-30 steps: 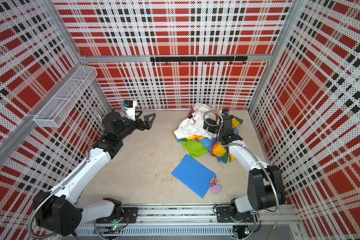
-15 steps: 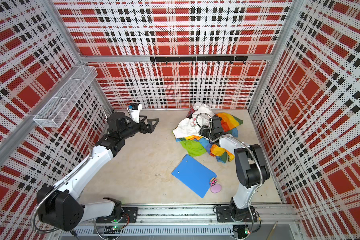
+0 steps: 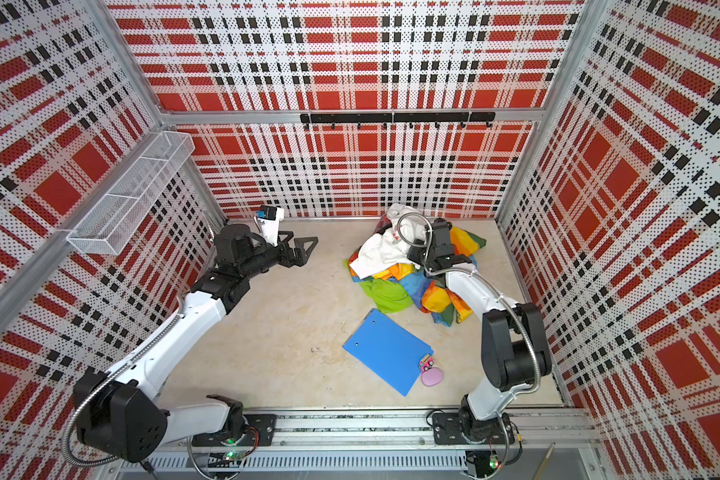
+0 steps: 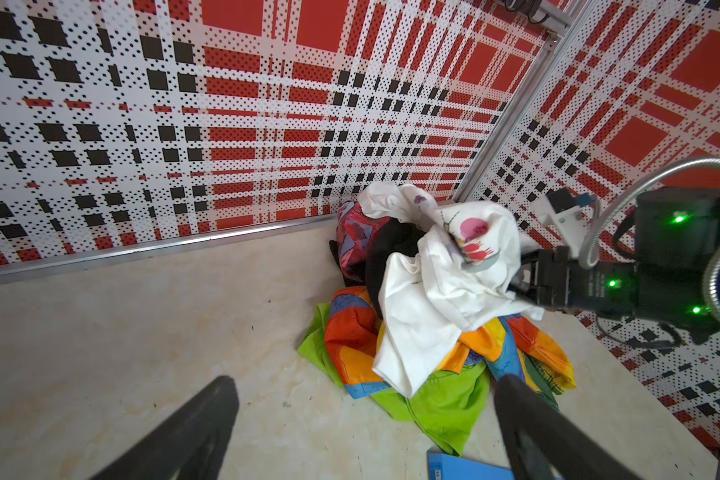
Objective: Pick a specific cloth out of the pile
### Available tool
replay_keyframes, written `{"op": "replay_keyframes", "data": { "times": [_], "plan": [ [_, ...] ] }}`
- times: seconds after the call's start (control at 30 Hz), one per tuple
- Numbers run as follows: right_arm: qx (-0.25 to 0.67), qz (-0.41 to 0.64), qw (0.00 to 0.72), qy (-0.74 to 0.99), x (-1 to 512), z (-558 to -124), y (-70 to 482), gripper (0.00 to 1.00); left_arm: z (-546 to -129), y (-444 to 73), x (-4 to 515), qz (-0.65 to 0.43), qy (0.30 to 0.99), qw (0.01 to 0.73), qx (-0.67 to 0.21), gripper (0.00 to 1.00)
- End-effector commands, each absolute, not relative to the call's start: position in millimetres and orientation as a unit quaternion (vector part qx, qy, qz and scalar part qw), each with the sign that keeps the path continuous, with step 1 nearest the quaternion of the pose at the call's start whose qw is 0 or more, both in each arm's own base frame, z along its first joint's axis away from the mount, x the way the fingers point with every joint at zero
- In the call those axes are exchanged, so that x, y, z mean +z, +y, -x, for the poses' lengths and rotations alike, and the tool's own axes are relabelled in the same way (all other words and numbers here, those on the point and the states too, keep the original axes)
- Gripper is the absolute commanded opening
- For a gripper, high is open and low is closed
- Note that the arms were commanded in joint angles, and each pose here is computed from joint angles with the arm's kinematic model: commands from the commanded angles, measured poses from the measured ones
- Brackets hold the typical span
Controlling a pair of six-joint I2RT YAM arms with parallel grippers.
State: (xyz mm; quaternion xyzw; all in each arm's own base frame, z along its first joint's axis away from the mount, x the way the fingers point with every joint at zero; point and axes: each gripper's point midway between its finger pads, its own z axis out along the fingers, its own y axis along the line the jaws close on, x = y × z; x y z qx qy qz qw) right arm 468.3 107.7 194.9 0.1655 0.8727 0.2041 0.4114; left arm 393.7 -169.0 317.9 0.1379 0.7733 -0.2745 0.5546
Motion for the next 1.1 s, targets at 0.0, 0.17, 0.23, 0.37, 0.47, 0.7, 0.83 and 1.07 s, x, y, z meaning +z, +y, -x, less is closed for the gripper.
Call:
{"op": "replay_keyframes", "data": {
  "times": [0.0, 0.17, 0.23, 0.37, 0.47, 0.7, 0.83, 1.07],
  "plan": [
    [0.224, -0.171, 0.491, 0.825, 277.8, -475.1, 77.3, 0.02, -389.9, -165.7, 339.3, -0.138, 0.754, 0.578, -0.279, 0.99],
    [0.189, -0.2, 0.502, 0.82, 294.0, -469.2, 28.6, 0.02, -389.8, -169.3, 338.3, -0.14, 0.754, 0.573, -0.291, 0.99],
    [0.172, -0.219, 0.491, 0.825, 280.5, -464.1, 10.9, 0.02, -389.9, -169.8, 338.4, -0.14, 0.754, 0.572, -0.292, 0.99],
    [0.153, -0.234, 0.459, 0.843, 233.0, -452.3, 0.3, 0.07, -390.1, -167.8, 339.9, -0.137, 0.753, 0.574, -0.291, 0.99],
    [0.172, -0.229, 0.422, 0.86, 189.5, -445.5, 10.9, 0.18, -390.5, -168.2, 338.4, -0.137, 0.754, 0.572, -0.292, 0.99],
    [0.136, -0.238, 0.401, 0.874, 155.2, -426.9, 3.5, 0.56, -392.3, -168.4, 335.7, -0.136, 0.757, 0.57, -0.289, 0.99],
    [0.043, -0.239, 0.42, 0.874, 176.4, -411.8, -14.5, 0.73, -392.7, -167.6, 335.1, -0.135, 0.758, 0.569, -0.288, 0.99],
    [0.0, -0.192, 0.503, 0.843, 259.8, -402.2, 6.2, 0.83, -394.7, -168.6, 333.1, -0.132, 0.76, 0.564, -0.294, 0.99]
  ]
}}
